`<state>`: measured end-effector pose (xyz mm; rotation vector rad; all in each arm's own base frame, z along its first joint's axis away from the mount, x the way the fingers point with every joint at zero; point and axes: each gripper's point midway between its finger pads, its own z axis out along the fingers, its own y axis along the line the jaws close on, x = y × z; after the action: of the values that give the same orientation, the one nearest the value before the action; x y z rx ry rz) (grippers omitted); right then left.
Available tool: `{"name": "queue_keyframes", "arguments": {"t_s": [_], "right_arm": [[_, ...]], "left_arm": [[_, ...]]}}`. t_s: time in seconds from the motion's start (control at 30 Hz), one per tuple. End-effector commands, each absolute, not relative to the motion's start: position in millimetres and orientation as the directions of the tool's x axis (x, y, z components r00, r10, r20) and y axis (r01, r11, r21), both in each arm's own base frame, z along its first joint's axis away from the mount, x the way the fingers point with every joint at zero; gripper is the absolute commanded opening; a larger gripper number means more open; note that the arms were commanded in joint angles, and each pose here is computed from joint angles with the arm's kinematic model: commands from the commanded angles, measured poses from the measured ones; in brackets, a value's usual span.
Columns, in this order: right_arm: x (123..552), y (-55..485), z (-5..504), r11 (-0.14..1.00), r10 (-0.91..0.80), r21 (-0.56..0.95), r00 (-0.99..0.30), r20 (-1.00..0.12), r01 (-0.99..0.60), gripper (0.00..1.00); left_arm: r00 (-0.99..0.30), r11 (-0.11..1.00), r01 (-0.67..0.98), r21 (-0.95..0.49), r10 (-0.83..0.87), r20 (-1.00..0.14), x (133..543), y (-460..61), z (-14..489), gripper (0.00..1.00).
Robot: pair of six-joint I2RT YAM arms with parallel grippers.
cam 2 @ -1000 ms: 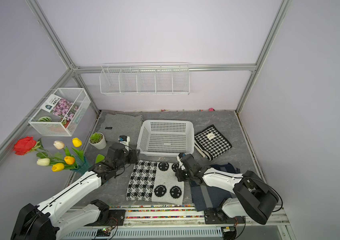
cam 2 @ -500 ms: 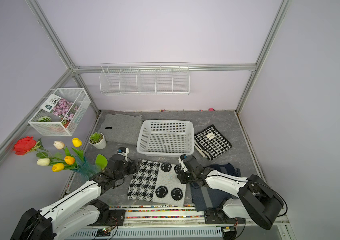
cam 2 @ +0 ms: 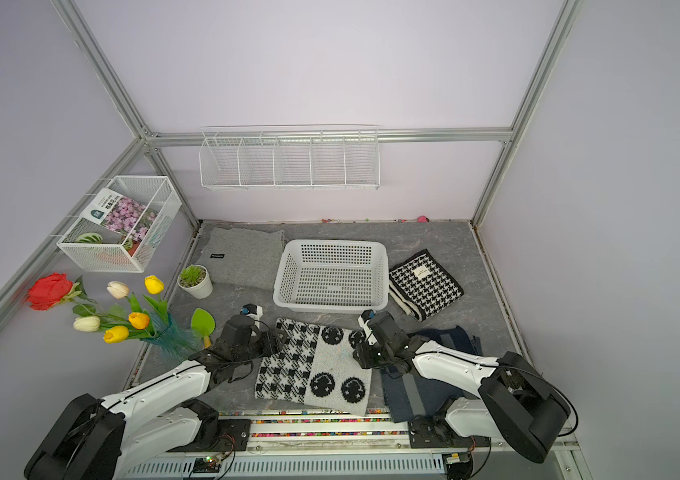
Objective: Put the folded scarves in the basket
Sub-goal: Pick up the scarf at the center of the board.
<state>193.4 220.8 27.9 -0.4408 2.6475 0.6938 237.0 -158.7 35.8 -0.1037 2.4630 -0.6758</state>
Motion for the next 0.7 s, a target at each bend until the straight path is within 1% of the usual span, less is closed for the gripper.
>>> {"name": "queue_keyframes", "arguments": {"t_s": [0.0, 0.07, 0.1, 0.13, 0.2, 0.23, 0.27, 0.3, 0.43, 0.5, 0.6, 0.67], "right_arm": [[179, 208, 15, 0.851, -0.228, 0.373, -0.9, -0.371, -0.369, 0.47], [178, 207, 11, 0.857, -0.229, 0.366, -0.904, -0.361, -0.363, 0.49], [177, 205, 7, 0.867, -0.229, 0.35, -0.908, -0.35, -0.354, 0.49], [176, 203, 2, 0.878, -0.231, 0.333, -0.913, -0.337, -0.345, 0.5], [171, 205, -6, 0.883, -0.252, 0.312, -0.914, -0.317, -0.351, 0.51], [168, 207, -10, 0.882, -0.269, 0.303, -0.914, -0.304, -0.36, 0.5], [167, 209, -12, 0.882, -0.279, 0.298, -0.914, -0.294, -0.365, 0.49], [164, 211, -14, 0.88, -0.296, 0.29, -0.912, -0.284, -0.376, 0.44], [166, 211, -14, 0.882, -0.309, 0.269, -0.906, -0.29, -0.387, 0.24], [167, 211, -11, 0.88, -0.305, 0.271, -0.902, -0.305, -0.39, 0.17], [169, 205, -6, 0.887, -0.299, 0.249, -0.895, -0.332, -0.389, 0.14], [170, 203, -1, 0.89, -0.287, 0.248, -0.892, -0.35, -0.383, 0.18]], "left_arm": [[-0.856, 0.85, 0.084, -0.52, -0.205, -0.474, 235, -170, 28, 0.67], [-0.872, 0.838, 0.087, -0.538, -0.197, -0.448, 232, -175, 22, 0.59], [-0.879, 0.837, 0.089, -0.54, -0.189, -0.438, 232, -177, 20, 0.52], [-0.884, 0.835, 0.093, -0.542, -0.182, -0.432, 231, -179, 19, 0.42], [-0.886, 0.833, 0.101, -0.544, -0.174, -0.43, 230, -180, 20, 0.28], [-0.885, 0.829, 0.108, -0.549, -0.172, -0.434, 230, -181, 22, 0.18], [-0.883, 0.826, 0.115, -0.552, -0.169, -0.437, 230, -182, 24, 0.09], [-0.882, 0.821, 0.124, -0.557, -0.166, -0.441, 230, -183, 26, 0.01], [-0.884, 0.805, 0.144, -0.575, -0.157, -0.441, 229, -187, 31, 0.0], [-0.883, 0.801, 0.151, -0.579, -0.154, -0.443, 228, -188, 33, 0.0], [-0.87, 0.812, 0.149, -0.565, -0.164, -0.464, 229, -183, 38, 0.0], [-0.858, 0.817, 0.145, -0.558, -0.177, -0.483, 229, -179, 43, 0.0]]}}
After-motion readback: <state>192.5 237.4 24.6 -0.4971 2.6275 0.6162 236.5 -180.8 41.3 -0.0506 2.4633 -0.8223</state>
